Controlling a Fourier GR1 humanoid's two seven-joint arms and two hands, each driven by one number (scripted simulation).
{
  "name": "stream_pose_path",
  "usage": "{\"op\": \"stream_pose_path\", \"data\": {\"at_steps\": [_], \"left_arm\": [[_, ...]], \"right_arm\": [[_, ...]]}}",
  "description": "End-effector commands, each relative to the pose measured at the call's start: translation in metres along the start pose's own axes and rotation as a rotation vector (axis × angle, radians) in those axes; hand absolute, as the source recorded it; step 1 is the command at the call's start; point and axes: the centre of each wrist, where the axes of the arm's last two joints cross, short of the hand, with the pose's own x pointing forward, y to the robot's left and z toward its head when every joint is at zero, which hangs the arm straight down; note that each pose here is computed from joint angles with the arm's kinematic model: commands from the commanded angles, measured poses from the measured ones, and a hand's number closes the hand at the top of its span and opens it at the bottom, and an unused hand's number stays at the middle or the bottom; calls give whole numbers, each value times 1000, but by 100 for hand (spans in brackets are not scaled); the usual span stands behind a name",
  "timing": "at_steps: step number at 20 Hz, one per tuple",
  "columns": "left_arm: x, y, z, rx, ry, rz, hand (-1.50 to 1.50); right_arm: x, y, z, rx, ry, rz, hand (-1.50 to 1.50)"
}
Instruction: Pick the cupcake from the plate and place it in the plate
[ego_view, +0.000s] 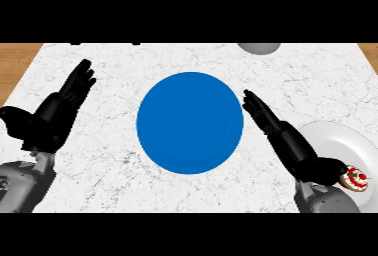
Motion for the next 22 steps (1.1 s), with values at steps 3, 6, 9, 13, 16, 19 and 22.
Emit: {"op": "stream_pose_path", "data": {"at_steps": [3, 6, 9, 13, 16, 19, 22], "left_arm": [[-58, -10, 32, 68, 250, 86, 0], [-99, -4, 56, 157, 471, 146, 0], [-99, -21, 62, 98, 453, 219, 0], [-108, -40, 59, 92, 450, 249, 0], [-116, -60, 76, 58, 481, 248, 0], [-131, -56, 85, 47, 468, 250, 0], [-127, -44, 81, 50, 468, 263, 0]], "right_arm": [[42, -104, 27, -238, -123, 118, 150], [70, -167, 58, -457, -203, 193, 150], [63, -218, 105, -771, 42, 486, 150], [39, -253, 163, -893, -111, 380, -150], [23, -271, 216, -847, -142, 360, -150], [39, -282, 234, -776, -75, 430, -150], [48, -287, 236, -634, 95, 517, -150]]}}
